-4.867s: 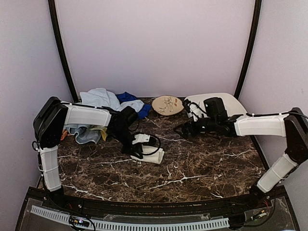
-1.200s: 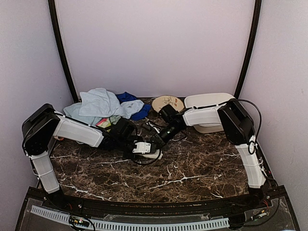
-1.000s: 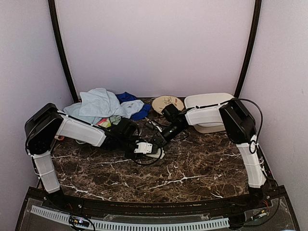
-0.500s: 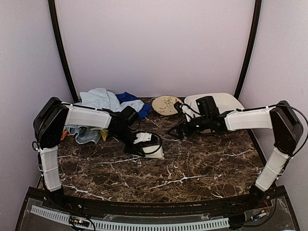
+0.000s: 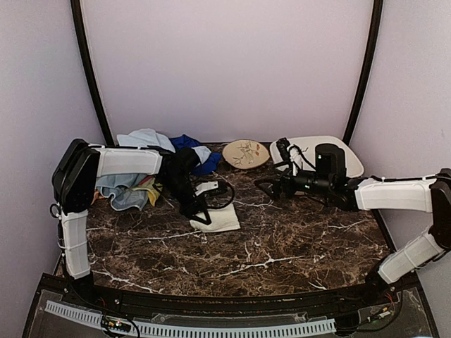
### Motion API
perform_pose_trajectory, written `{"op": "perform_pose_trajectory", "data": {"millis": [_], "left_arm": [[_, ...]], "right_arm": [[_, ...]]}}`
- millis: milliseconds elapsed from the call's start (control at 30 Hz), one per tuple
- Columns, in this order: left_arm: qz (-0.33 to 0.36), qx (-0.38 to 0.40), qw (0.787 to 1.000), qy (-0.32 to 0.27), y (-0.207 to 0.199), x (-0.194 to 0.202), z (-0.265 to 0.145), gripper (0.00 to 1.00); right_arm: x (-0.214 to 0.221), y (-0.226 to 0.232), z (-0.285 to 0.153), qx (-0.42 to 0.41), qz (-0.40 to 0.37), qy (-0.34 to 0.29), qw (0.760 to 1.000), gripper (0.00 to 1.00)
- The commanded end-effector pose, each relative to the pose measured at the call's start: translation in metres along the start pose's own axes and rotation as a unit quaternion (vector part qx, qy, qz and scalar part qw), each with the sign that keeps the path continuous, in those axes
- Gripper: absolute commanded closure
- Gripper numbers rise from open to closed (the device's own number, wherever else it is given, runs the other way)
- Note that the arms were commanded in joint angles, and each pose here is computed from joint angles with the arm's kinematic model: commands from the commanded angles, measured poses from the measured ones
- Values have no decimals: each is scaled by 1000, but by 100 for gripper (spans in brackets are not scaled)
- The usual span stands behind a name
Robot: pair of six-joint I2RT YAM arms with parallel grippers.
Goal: Roll the towels
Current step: Roll the towel at the center of the board.
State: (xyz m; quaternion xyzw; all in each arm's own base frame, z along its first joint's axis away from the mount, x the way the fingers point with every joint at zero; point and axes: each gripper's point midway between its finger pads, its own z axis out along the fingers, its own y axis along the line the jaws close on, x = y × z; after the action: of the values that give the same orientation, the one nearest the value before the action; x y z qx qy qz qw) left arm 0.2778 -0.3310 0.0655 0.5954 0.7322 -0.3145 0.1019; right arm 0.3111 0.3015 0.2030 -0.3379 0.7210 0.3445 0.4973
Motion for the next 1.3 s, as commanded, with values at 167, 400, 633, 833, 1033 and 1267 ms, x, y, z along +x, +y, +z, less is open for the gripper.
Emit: {"op": "perform_pose_trajectory", "data": {"millis": [167, 400, 633, 833, 1033, 1267], "left_arm": [[-58, 34, 996, -53, -7, -38, -39, 99], [-79, 79, 992, -51, -22, -40, -43, 99], [-86, 85, 992, -42, -25, -36, -42, 100], [-90, 85, 992, -35, -25, -33, -42, 100], [-105, 103, 988, -40, -32, -36, -44, 100], [-110, 121, 986, -45, -39, -39, -47, 100]], "right_arm": [[-18, 66, 1, -21, -192, -7, 981, 10], [2, 99, 7, 34, -412, 55, 909, 13], [9, 116, 22, 27, -488, 91, 868, 21], [25, 141, 40, -16, -515, 111, 850, 30], [40, 155, 47, -33, -533, 117, 837, 33], [42, 140, 64, 7, -545, 135, 828, 40]]}}
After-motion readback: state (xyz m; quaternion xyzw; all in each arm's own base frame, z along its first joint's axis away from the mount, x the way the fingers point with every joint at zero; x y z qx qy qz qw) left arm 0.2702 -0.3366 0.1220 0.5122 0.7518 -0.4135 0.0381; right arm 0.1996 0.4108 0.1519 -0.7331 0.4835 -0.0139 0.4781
